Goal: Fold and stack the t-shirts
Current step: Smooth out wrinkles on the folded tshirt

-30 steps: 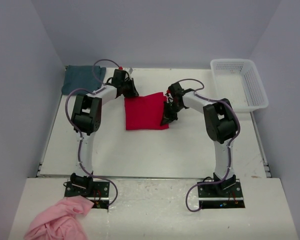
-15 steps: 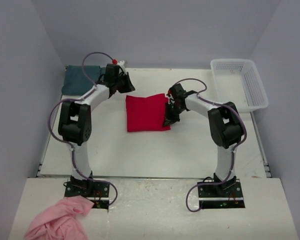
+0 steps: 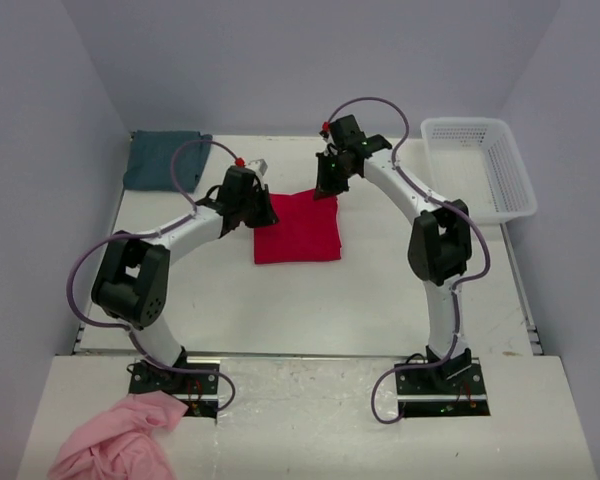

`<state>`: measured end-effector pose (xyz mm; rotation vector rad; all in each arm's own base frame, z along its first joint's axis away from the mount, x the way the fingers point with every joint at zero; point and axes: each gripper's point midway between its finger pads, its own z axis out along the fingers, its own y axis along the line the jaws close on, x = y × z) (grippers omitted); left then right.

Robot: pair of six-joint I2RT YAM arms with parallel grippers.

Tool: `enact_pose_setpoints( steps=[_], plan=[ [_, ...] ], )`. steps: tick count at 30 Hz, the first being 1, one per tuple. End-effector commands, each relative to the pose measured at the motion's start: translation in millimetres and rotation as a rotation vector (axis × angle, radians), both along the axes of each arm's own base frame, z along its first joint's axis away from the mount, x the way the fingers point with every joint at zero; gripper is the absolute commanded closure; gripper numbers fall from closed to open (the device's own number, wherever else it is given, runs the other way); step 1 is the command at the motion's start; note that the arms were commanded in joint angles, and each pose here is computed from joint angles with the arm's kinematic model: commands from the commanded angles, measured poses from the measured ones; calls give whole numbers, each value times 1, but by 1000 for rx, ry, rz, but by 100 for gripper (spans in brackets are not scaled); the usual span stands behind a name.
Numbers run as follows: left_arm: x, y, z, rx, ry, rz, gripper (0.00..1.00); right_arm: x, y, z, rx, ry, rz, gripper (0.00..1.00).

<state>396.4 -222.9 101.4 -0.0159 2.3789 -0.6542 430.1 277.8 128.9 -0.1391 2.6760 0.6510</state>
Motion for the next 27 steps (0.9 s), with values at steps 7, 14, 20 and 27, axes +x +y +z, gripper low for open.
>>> enact_pose_setpoints(
  steps=[7,14,20,27],
  plan=[
    [-27,17,-25,72,53,63,100,27,-26,-56,-82,140,21,100],
    [-43,26,-37,104,80,70,100,10,-47,-96,-174,249,-55,100],
    [-64,45,-68,170,151,121,100,10,-63,-98,-209,256,-100,100],
    [-80,64,-86,234,172,154,100,20,-71,-86,-210,219,-122,100]
  ],
)
